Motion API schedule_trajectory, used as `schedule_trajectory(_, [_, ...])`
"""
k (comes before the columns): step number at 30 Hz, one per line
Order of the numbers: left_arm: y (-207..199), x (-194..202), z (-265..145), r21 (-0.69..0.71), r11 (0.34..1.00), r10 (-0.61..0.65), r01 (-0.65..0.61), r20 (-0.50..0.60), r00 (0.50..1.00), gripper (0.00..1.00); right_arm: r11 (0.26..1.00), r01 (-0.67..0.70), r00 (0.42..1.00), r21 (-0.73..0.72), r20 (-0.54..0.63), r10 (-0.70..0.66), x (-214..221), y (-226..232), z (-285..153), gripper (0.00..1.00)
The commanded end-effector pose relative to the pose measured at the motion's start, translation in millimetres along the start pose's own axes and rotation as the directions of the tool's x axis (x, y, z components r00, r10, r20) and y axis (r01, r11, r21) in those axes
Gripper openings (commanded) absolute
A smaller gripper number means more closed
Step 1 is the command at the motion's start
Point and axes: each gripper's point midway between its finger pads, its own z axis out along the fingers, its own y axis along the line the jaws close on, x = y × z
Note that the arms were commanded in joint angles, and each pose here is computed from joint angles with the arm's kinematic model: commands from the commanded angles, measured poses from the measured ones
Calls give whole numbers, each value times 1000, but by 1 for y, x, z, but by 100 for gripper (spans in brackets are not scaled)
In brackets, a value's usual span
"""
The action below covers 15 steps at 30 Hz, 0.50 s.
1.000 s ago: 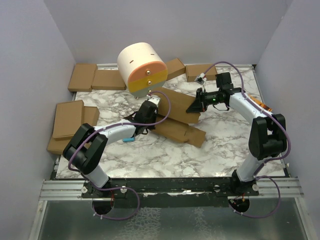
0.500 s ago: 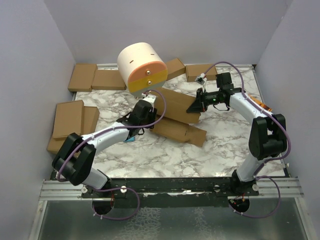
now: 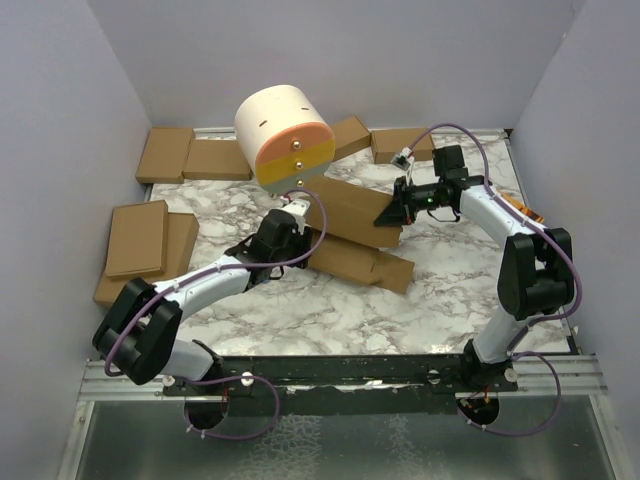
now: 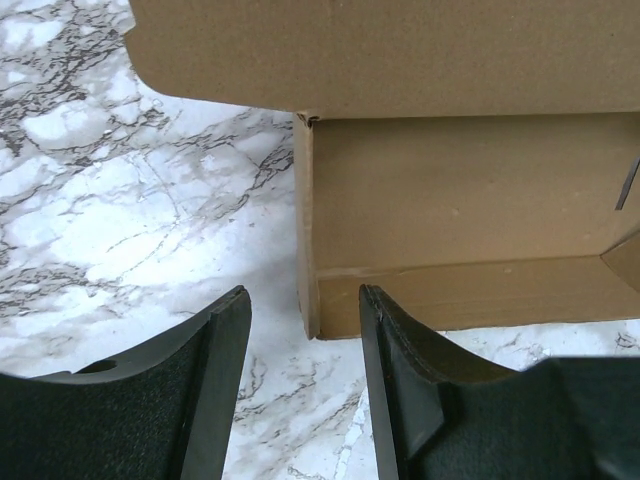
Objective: Fold the paper box
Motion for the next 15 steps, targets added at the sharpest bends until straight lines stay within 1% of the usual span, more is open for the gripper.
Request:
schedule_trajectory(1, [-8,-3,6,47,999,-22,21,17,1000,49,999,28,1000,-29,14,-27,-3,10,-4,1])
schedule_trajectory(5, [-8,-8,4,51,998,-32,30,47,998,49,998,41,999,-50,13,-41,-1,13,-4,1])
schedule_trajectory(8, [-9,-18,-5,70,997,-40,32,113,993,49,994,67,998,-81,23,-65,-4,20,-5,1])
schedule_trajectory(10, [-9,-28,-15,84,996,-47,32,178,983,50,991,92,995,-98,32,-90,-7,24,-6,1])
schedule_trajectory(13, [-7,-44,-34,98,994,-66,38,290,955,61,981,159,987,-112,43,-155,-17,30,-10,2])
schedule_trajectory(15, [-5,-57,-52,112,993,-80,41,374,924,69,970,218,976,-112,52,-213,-28,34,-15,1])
